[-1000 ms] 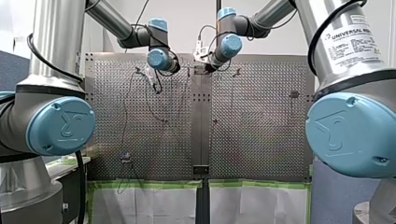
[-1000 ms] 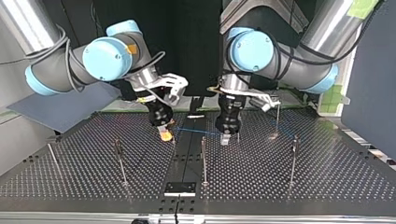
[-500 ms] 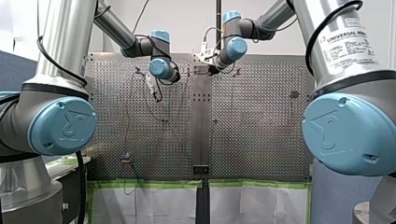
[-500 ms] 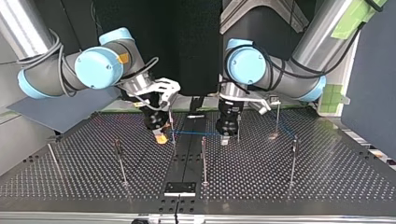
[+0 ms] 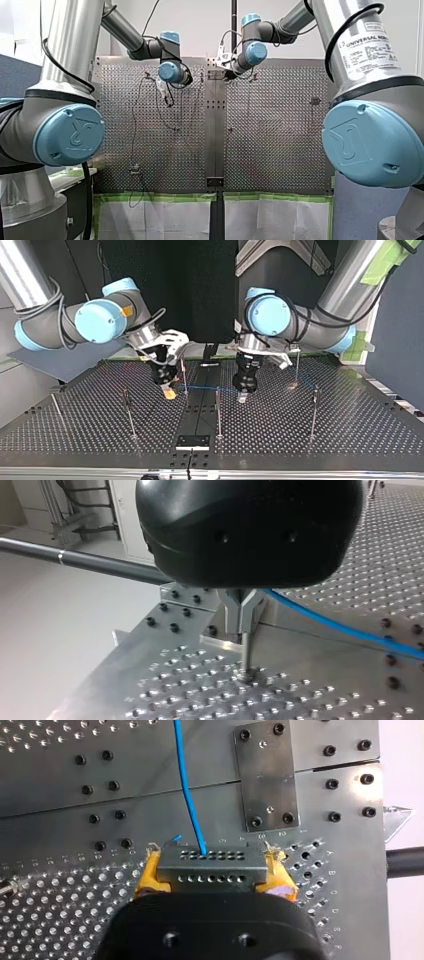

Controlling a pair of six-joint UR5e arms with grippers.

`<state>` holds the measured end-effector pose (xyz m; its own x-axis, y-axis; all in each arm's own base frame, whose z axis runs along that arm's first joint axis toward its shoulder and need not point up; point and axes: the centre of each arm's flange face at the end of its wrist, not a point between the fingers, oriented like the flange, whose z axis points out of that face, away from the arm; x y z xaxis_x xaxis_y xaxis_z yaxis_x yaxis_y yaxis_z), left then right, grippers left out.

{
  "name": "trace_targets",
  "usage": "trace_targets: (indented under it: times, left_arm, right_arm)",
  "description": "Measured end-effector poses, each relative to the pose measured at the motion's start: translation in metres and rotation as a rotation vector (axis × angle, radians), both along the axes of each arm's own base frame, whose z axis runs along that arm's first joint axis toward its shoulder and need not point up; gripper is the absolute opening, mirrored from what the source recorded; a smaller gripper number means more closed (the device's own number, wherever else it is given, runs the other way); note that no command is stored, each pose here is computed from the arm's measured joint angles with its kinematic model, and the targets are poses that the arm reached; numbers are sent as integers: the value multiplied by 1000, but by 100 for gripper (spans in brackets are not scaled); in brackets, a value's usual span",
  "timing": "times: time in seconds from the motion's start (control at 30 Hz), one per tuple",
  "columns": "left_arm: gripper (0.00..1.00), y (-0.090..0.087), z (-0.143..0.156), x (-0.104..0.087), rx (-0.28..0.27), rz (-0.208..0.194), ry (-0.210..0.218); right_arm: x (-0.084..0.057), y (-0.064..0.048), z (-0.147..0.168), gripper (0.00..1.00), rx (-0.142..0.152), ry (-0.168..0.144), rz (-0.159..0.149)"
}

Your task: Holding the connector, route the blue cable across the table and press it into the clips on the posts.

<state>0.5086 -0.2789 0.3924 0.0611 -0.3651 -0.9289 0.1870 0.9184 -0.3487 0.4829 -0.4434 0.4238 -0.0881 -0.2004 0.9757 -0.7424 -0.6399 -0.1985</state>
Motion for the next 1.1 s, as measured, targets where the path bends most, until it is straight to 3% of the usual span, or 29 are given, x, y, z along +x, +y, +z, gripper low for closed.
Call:
trace_targets:
  times: [0.3,0.57,0.77,0.8,0.83,0.87,0.9,0.93,1.0,1.03,1.07,1.1]
  left_arm:
    - [0,3,4,24,-10,-10,-8]
    - [0,-4,-25,53,-9,-16,13]
    - [0,-6,-48,62,0,-16,45]
    - [14,-6,-49,63,0,-15,47]
    - [14,-5,-50,63,1,-14,49]
    - [24,-5,-51,63,3,-13,50]
    - [42,-5,-51,64,3,-13,50]
    - [42,-5,-51,64,4,-12,50]
    - [66,-5,-51,63,5,-9,52]
    - [66,-4,-52,63,7,-7,54]
    - [90,-4,-52,63,9,-4,58]
    - [100,-4,-52,62,11,-2,61]
  right_arm:
    - [6,-14,0,0,-5,-10,-1]
    - [-8,-34,-1,0,-4,-13,-35]
    - [-18,-44,-2,0,-4,-12,-56]
    - [-19,-45,-2,0,-4,-11,-58]
    - [-20,-46,-2,0,-5,-11,-60]
    - [-20,-47,-2,0,-5,-10,-61]
    - [-21,-47,-2,0,-5,-10,-62]
    - [-21,-47,-2,0,-5,-9,-62]
    - [-21,-48,-2,0,-4,-8,-62]
    - [-22,-48,-3,0,-4,-8,-62]
    - [-22,-48,-3,0,-4,-8,-62]
    - [-22,-48,-2,0,-5,-7,-62]
